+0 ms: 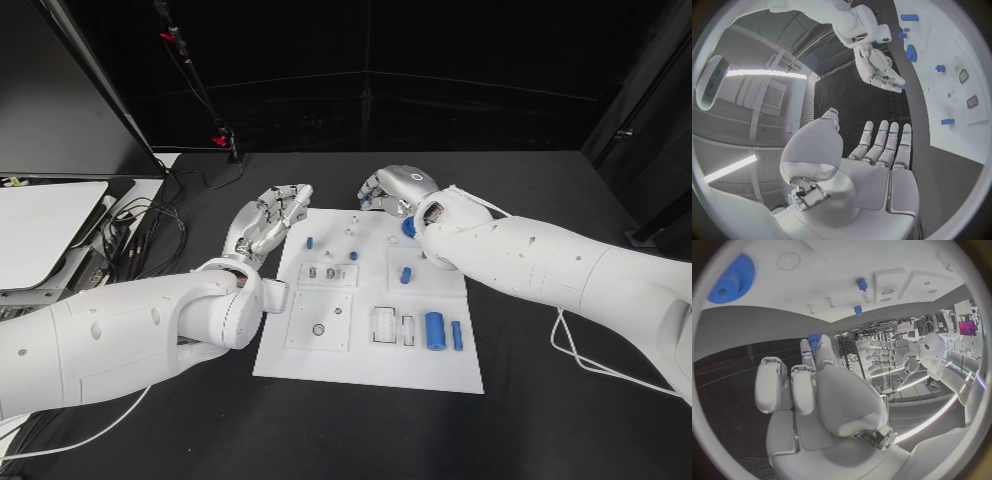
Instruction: Assemble the parts on the task board
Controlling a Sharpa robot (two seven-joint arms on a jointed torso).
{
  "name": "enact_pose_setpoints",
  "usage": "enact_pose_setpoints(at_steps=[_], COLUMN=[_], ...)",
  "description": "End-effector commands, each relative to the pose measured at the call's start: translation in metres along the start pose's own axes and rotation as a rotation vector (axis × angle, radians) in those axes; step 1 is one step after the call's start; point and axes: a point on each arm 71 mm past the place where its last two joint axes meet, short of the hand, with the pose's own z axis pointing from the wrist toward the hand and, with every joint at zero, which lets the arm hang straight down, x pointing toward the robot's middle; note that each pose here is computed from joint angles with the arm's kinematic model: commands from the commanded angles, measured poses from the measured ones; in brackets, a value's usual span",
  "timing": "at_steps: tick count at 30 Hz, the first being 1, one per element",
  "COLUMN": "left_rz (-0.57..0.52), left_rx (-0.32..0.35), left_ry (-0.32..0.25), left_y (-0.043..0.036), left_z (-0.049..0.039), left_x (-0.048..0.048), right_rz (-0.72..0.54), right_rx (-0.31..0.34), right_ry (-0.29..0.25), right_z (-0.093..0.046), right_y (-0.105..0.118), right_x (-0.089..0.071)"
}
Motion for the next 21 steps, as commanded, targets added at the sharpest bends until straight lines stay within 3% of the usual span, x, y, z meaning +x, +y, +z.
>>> enact_pose_setpoints(at_steps=[1,21], left_rz=[-0.009,-0.035], left_rx=[0.300,0.299], left_ry=[0.016,0.043], left_y=[-0.0214,-0.0217], left_z=[-0.0019,-0.0025], left_x=[0.0028,0.0143], right_rz=[-0.002,-0.085], right_rx=[-0.028,-0.027], right_ry=[-0.012,0.062], right_z=[0.002,0.005], right_y=[0.002,-0.003], right_x=[-0.002,0.004])
